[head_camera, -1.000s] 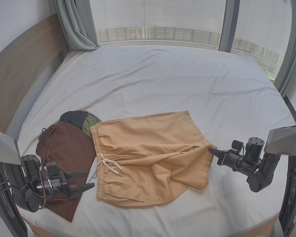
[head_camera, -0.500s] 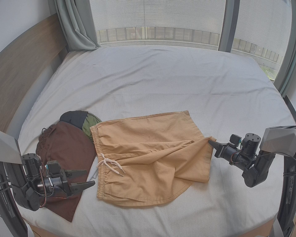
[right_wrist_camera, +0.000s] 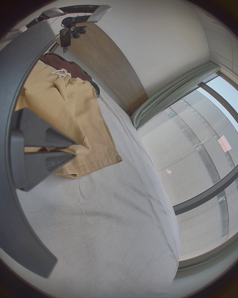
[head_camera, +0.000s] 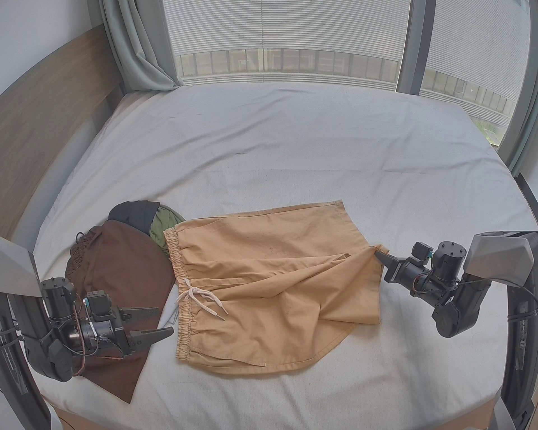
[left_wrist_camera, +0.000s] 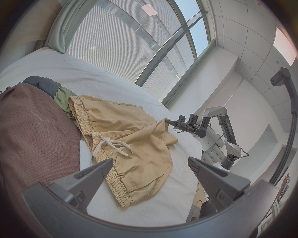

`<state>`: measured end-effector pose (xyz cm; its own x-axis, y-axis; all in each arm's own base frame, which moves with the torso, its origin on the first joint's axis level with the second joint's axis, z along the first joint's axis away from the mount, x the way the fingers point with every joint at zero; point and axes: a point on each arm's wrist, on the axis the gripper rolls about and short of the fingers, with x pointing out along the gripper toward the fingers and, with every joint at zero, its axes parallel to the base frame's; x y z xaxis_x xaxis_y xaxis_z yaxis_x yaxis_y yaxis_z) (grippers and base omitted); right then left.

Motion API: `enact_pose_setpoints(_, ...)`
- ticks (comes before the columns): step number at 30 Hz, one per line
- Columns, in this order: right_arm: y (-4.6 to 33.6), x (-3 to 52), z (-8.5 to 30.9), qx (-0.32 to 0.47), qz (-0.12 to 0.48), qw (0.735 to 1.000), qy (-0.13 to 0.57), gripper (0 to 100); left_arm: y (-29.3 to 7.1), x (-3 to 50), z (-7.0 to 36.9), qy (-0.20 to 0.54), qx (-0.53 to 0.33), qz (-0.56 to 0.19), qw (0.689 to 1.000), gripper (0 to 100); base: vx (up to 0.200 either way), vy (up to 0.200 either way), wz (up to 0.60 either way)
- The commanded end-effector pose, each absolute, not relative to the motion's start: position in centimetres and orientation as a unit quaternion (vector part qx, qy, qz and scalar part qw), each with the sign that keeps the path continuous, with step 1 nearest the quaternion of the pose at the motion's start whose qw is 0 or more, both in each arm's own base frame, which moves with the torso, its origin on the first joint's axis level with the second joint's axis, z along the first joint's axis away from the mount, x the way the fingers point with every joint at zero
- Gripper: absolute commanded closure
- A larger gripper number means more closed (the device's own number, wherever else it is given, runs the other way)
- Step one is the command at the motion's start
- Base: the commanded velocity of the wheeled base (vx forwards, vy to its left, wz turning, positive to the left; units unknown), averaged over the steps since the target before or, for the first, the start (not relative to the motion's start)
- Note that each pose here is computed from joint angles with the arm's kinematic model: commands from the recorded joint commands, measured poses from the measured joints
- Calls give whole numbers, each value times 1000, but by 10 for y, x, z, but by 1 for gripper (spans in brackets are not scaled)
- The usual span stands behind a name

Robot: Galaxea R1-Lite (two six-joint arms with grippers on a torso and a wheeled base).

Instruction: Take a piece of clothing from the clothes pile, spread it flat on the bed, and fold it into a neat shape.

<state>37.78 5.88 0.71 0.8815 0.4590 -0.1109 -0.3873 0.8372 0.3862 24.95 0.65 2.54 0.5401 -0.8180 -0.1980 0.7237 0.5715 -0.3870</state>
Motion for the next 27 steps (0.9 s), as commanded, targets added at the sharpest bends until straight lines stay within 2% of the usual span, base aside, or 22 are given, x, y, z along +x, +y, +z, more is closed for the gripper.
enact_pose_setpoints(1,60,381,7,178,219,955,94,100,6,250,25,182,-131,-444,868,0,0,0,0)
enact_pose_setpoints(16,65,387,2,178,214,956,89,100,6,252,23,182,-130,-444,867,0,0,0,0)
enact_pose_setpoints(17,64,387,3,178,213,957,88,0,6,252,23,182,-130,-444,867,0,0,0,0)
enact_pose_setpoints(27,56,356,34,177,225,954,94,0,7,253,23,179,-128,-444,868,0,0,0,0)
